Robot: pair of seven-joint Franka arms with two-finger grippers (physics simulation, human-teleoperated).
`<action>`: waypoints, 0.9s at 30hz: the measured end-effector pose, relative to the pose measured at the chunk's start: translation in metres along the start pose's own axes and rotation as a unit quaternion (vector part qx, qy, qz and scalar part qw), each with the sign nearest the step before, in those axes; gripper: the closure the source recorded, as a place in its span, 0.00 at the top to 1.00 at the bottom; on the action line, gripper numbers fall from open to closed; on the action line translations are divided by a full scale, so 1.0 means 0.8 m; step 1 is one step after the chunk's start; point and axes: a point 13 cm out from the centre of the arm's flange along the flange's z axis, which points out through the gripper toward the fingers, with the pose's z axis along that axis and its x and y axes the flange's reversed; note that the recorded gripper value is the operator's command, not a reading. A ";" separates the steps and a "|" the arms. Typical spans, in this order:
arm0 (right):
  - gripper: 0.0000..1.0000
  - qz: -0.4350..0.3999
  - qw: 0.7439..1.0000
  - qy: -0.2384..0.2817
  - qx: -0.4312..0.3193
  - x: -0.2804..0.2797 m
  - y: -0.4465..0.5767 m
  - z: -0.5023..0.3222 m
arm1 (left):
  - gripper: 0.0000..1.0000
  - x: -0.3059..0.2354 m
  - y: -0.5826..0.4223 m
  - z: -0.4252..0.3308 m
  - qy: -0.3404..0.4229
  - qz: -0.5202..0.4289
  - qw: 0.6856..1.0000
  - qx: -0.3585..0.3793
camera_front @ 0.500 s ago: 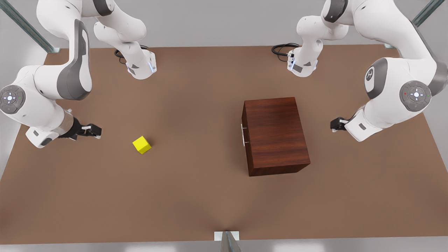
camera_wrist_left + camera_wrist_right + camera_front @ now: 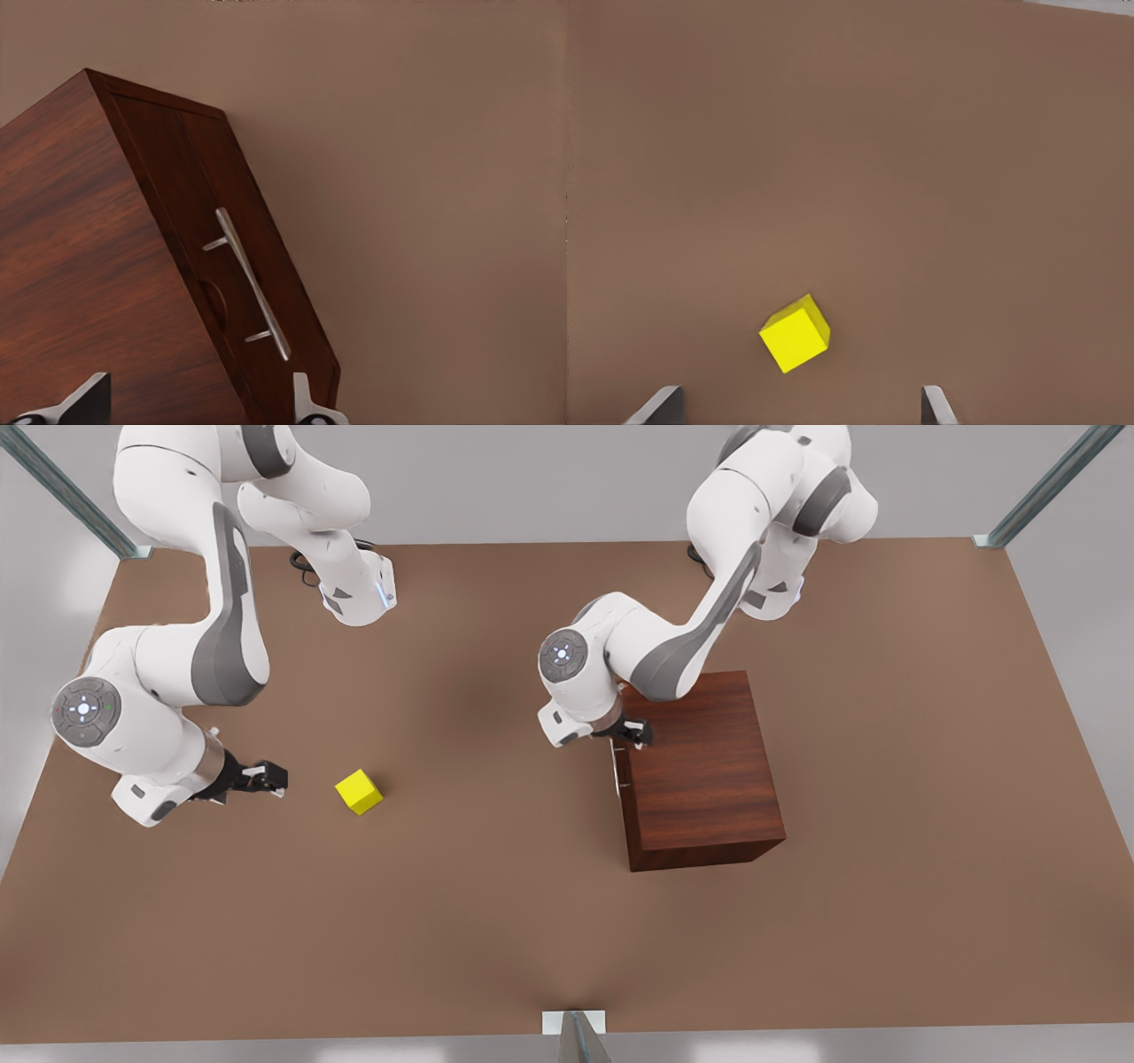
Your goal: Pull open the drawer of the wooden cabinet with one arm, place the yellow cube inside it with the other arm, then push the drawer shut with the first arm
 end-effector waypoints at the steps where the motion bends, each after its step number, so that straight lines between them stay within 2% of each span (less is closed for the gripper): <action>1: 1.00 -0.012 1.000 0.003 -0.002 -0.001 0.018 0.013 | 1.00 -0.003 -0.011 0.007 -0.004 -0.017 1.000 0.000; 4: 1.00 -0.046 0.999 0.026 -0.008 0.039 0.065 0.068 | 0.99 -0.018 -0.030 0.025 -0.018 -0.072 0.997 0.006; 6: 1.00 -0.058 0.998 0.035 -0.008 0.059 0.077 0.106 | 0.82 -0.025 -0.042 0.034 -0.027 -0.106 0.994 0.010; 7: 1.00 -0.062 0.997 0.037 -0.008 0.065 0.080 0.124 | 0.79 -0.027 -0.048 0.037 -0.031 -0.121 0.992 0.011; 11: 1.00 -0.071 0.997 0.033 -0.010 0.066 0.080 0.176 | 0.78 -0.031 -0.061 0.053 -0.048 -0.167 0.985 -0.010; 15: 1.00 -0.095 0.995 0.033 -0.012 0.069 0.093 0.215 | 0.71 -0.029 -0.051 0.073 -0.049 -0.200 0.978 -0.046; 27: 1.00 -0.158 0.986 0.054 0.000 0.086 0.073 0.317 | 0.69 -0.023 -0.041 0.127 -0.030 -0.253 0.963 -0.092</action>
